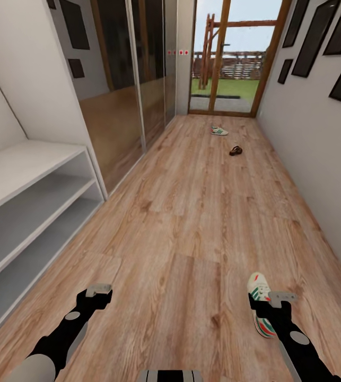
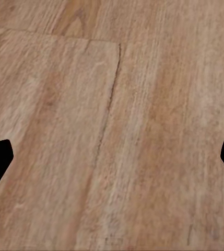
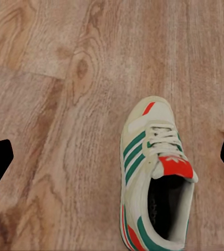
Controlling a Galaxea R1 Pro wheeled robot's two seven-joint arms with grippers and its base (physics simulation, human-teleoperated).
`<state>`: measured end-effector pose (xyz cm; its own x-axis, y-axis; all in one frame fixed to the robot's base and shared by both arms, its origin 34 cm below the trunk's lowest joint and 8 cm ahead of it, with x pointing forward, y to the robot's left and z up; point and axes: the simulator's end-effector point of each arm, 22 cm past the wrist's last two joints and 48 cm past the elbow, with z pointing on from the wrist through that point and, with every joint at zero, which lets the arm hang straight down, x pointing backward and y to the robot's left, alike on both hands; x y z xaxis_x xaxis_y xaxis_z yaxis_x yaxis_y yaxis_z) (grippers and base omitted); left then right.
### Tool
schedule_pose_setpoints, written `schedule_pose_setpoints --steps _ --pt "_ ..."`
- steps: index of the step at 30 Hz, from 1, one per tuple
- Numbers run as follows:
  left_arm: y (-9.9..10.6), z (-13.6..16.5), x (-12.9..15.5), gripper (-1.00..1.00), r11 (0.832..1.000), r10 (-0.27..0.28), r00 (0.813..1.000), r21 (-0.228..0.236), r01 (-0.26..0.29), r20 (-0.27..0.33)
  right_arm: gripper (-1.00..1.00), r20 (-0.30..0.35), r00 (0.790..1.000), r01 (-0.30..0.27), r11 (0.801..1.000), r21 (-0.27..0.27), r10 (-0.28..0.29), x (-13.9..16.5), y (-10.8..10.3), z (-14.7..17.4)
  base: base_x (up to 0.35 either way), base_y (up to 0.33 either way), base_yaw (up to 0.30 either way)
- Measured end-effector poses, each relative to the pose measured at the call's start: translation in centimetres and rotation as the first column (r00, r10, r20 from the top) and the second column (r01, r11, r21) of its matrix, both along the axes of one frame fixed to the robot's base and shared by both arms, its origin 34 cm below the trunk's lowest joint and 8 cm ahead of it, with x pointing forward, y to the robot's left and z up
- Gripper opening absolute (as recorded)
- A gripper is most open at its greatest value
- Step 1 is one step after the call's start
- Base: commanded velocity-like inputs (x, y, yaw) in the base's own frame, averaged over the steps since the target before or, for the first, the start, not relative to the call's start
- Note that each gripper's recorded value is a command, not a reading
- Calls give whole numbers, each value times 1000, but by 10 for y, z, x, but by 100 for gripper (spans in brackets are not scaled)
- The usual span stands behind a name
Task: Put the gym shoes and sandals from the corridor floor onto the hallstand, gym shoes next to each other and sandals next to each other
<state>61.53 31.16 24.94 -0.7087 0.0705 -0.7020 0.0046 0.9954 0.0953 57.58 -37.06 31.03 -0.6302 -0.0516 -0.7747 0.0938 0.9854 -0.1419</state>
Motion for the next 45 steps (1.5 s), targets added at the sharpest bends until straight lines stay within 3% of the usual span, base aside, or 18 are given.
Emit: schedule_pose_setpoints --steps 24,45 --pt "-1 1 2 100 1000 1 1000 -1 -1 4 100 0 1000 2 1000 -1 -2 0 -1 0 1 0 -96" --pt "0 -54 -27 100 1000 0 995 0 0 -96 100 -102 995 3 1000 1 -3 -23 0 -52 0 0 -59"
